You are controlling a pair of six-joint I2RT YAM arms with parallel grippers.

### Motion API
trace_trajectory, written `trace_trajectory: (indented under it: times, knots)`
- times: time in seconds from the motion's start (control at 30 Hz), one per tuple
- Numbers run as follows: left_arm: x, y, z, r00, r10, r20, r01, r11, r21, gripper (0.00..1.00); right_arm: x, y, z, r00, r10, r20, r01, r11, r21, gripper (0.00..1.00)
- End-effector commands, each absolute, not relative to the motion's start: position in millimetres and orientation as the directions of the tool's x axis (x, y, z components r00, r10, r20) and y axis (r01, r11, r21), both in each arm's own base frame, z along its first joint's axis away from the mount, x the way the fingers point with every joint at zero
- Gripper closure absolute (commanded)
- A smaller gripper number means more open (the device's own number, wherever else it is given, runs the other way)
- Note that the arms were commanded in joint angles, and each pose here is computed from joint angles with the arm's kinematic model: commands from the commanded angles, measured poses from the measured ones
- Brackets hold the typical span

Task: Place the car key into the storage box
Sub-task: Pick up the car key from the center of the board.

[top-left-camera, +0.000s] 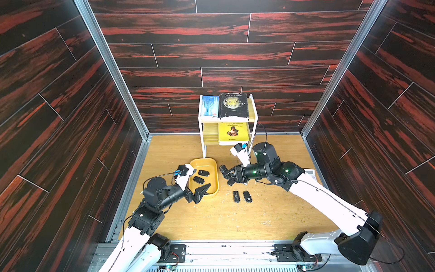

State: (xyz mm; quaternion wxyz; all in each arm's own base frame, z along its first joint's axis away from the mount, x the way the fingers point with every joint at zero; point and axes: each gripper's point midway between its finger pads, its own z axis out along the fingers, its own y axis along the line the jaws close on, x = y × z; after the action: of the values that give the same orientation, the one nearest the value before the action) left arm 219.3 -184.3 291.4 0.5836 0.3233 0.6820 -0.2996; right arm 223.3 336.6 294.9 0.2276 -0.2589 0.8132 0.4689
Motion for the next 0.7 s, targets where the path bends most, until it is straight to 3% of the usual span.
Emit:
trace_trajectory:
  times: [0.0, 0.27, 0.67]
  knots:
    - [206.9, -189.9, 288.2, 0.028, 0.171, -0.985, 0.828, 0.548, 0.118, 0.01, 206.3, 348.8, 315.9, -0.774, -0.219, -0.594, -0.632, 0.215, 0.745, 0.89]
    - [194.8, -194.8, 283.1, 0.194, 0.277, -0.941, 0.831, 0.463, 0.307, 0.03, 196.7, 368.3, 320.6, -0.830, -0.257, -0.496, -0.507, -0.025, 0.862, 0.89]
    - [216.4, -205.4, 284.8, 0.253, 0.345, -0.904, 0.802, 0.448, 0.395, 0.03, 195.2, 373.9, 319.1, -0.852, -0.266, -0.450, -0.439, -0.103, 0.892, 0.88]
